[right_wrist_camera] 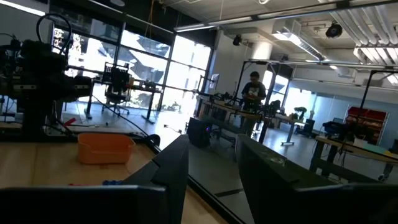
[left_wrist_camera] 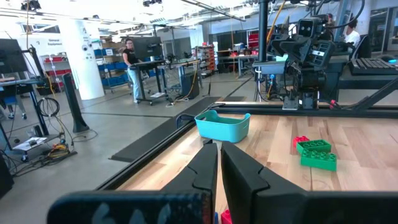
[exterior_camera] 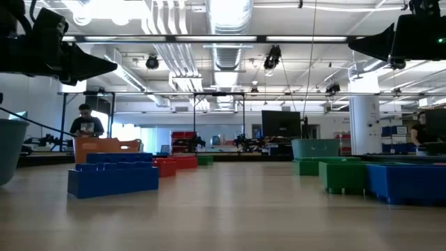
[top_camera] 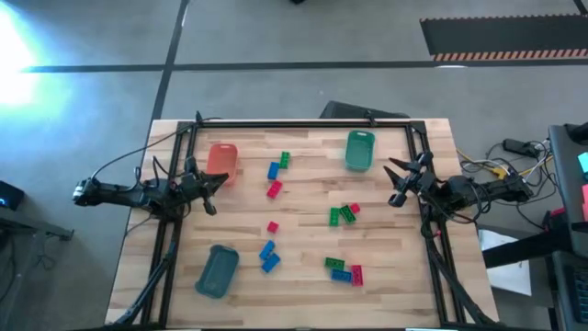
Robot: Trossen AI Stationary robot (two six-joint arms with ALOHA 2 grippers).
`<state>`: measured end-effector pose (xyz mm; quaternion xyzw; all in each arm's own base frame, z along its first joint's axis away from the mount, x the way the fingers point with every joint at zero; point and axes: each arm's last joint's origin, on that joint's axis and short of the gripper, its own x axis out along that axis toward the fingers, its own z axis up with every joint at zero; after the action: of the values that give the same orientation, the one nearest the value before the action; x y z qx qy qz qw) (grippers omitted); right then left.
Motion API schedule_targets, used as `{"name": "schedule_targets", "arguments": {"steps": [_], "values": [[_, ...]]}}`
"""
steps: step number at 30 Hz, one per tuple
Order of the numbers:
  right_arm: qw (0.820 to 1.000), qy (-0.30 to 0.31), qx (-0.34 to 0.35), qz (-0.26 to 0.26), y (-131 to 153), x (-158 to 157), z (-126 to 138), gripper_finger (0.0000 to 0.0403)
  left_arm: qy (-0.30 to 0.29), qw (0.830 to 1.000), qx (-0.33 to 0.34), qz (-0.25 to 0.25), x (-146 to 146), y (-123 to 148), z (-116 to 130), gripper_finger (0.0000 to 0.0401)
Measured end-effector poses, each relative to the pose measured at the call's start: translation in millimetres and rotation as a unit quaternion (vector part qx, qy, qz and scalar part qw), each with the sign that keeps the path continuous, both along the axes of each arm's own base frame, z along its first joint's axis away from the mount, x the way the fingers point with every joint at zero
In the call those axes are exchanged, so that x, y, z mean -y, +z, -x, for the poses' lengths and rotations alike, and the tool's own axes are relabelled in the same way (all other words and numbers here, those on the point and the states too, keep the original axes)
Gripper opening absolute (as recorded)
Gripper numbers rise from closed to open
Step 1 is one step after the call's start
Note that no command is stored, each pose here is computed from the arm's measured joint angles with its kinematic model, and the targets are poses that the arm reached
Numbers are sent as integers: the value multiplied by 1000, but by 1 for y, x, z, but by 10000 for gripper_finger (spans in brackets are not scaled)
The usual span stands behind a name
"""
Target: Sort & place blocks by color
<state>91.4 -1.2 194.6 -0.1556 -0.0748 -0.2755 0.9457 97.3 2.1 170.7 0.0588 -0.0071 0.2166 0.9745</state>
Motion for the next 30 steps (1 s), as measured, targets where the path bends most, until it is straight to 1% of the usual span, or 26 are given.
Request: {"name": "schedule_targets", "arguments": {"steps": [3,5,6,7,8,10,11,12,14,16,19,21,24,26,29,30], "values": [[1000,1,1,-2,0,0,0,123,0,1000,0,0,0,0,0,6],[1000,7,14,-23,0,0,0,123,0,1000,0,0,0,0,0,6],[998,16,32,-54,0,0,0,123,0,1000,0,0,0,0,0,6],[992,30,61,-102,0,0,0,123,0,1000,0,0,0,0,0,6],[981,48,97,-164,0,0,0,123,0,1000,0,0,0,0,0,6],[942,80,166,-280,0,0,0,123,0,1000,1,1,0,0,0,6],[927,85,187,-313,0,0,0,123,0,1000,3,1,0,1,0,6],[921,78,200,-326,1,1,1,123,0,1000,9,2,0,2,0,6],[920,51,208,-327,0,2,1,123,-2,999,37,24,0,5,0,6],[921,56,206,-327,0,2,1,123,-6,995,77,68,0,9,1,6],[920,96,197,-324,1,0,0,123,-16,981,150,124,0,18,3,6],[919,133,195,-316,4,-2,0,123,-21,972,184,144,-1,23,4,6],[919,157,195,-304,6,-3,0,123,-25,964,219,148,-1,30,6,6],[917,159,204,-303,8,-3,0,123,-29,956,249,152,-1,35,8,6],[919,159,206,-296,9,-3,0,123,-38,941,298,154,-1,44,12,6],[920,158,202,-296,9,-3,-1,123,-38,939,306,152,-2,45,13,6]]}}
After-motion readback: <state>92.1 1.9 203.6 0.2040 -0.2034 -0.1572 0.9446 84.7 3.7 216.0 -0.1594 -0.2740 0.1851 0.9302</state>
